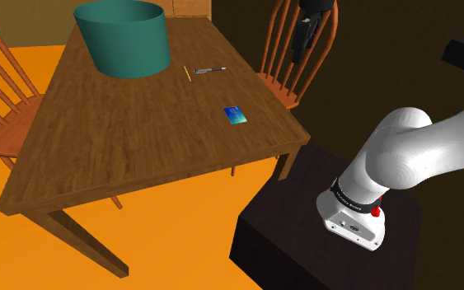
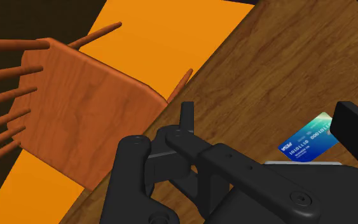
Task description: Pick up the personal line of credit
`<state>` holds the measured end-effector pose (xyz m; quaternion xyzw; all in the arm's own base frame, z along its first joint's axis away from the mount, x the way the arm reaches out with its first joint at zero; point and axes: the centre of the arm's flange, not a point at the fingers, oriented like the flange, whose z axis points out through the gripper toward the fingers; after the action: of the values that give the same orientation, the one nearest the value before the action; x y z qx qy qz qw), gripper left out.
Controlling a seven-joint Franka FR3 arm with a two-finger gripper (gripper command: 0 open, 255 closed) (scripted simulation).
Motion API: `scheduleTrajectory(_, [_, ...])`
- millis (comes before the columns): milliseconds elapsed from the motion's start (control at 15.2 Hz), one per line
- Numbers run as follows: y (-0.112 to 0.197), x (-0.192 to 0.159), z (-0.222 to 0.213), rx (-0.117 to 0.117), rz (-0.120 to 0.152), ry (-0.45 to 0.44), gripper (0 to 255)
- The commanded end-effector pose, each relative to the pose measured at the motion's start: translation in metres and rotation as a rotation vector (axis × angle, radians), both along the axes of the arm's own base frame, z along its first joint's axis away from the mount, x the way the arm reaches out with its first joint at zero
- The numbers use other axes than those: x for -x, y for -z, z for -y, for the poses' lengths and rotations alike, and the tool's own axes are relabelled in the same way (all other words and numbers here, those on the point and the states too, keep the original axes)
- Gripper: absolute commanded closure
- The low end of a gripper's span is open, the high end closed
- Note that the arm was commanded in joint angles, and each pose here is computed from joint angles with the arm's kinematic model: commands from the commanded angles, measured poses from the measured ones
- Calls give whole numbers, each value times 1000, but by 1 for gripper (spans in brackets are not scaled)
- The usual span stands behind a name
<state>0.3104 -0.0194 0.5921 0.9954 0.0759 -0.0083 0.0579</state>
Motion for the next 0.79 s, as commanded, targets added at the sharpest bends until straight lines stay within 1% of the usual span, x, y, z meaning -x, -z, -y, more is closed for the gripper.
scheduleTrajectory(0, [0, 0, 0, 0, 0, 0, 0])
scheduleTrajectory(330, [44, -19, -38, -50, -27, 211, 0])
scheduleTrajectory(726, [96, -50, -81, -109, -60, 464, 0])
